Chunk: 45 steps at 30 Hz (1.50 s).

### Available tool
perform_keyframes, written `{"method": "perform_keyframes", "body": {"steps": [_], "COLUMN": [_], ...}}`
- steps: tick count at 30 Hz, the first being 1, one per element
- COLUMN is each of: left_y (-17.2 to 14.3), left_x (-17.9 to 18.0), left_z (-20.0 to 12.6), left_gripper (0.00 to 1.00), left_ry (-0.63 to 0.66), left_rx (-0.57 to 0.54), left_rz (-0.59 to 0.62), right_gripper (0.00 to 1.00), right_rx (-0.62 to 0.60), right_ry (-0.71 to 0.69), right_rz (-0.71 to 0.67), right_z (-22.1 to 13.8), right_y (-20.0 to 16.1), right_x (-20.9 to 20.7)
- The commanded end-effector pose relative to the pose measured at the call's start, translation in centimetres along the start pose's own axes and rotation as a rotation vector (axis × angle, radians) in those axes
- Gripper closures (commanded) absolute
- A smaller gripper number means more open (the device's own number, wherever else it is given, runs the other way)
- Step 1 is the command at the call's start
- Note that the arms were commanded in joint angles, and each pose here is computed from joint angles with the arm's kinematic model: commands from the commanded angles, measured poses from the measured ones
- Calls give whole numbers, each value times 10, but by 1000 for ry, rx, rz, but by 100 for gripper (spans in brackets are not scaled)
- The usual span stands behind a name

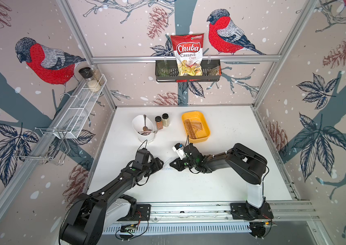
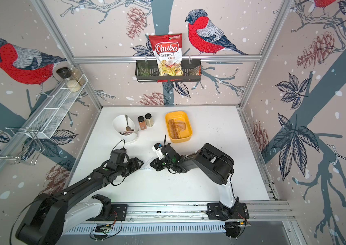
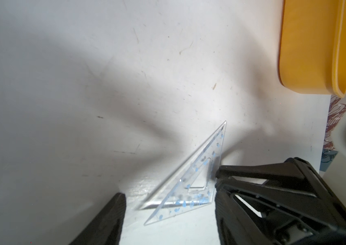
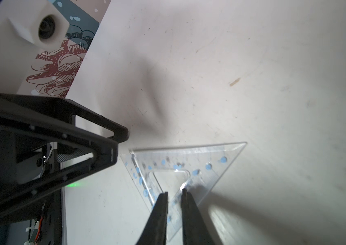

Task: Put the scattered rulers into the storage box
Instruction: Pick up the ruler from the center of the board.

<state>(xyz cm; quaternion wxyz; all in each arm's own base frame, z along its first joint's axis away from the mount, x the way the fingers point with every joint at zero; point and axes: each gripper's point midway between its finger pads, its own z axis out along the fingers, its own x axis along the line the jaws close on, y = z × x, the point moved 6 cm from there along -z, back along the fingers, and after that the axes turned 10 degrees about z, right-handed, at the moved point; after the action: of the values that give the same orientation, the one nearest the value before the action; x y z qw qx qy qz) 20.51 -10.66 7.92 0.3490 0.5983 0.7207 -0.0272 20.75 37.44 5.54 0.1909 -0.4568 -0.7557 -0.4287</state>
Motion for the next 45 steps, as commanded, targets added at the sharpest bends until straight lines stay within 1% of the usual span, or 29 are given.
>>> {"method": "perform_keyframes", "body": {"steps": [1, 9, 15, 18, 32, 37, 39, 43, 44, 45], "left_y": [-15, -22, -26, -26, -24, -24, -24, -23, -21, -19], "left_x": [4, 1, 1, 0, -4, -7, -8, -11, -13, -16], "left_z": [4, 9, 12, 13, 30, 37, 38, 33, 31, 28], "left_gripper": [30, 37, 41, 47, 53, 71, 81, 98, 100, 100], "left_ry": [-13, -94, -113, -123, -193, -193, -193, -195, -202, -209], "left_rx": [72, 90, 101, 106, 108, 125, 132, 128, 124, 122], "left_rz": [-14, -32, -41, -45, -86, -75, -73, -67, -59, -52], "right_gripper": [80, 80, 80, 80, 80, 80, 80, 79, 79, 79], "right_rx": [74, 77, 85, 86, 97, 96, 92, 69, 61, 43], "right_ry": [-93, -94, -96, -97, -96, -100, -104, -102, -95, -74], "right_rz": [57, 62, 69, 72, 118, 110, 106, 92, 87, 84], "right_z": [1, 2, 4, 4, 0, -3, -4, -13, -19, -26], "right_y": [-19, -22, -24, -25, -38, -38, -37, -28, -22, -15], "right_x": [-18, -21, -23, -24, -32, -31, -31, -28, -24, -19]}}
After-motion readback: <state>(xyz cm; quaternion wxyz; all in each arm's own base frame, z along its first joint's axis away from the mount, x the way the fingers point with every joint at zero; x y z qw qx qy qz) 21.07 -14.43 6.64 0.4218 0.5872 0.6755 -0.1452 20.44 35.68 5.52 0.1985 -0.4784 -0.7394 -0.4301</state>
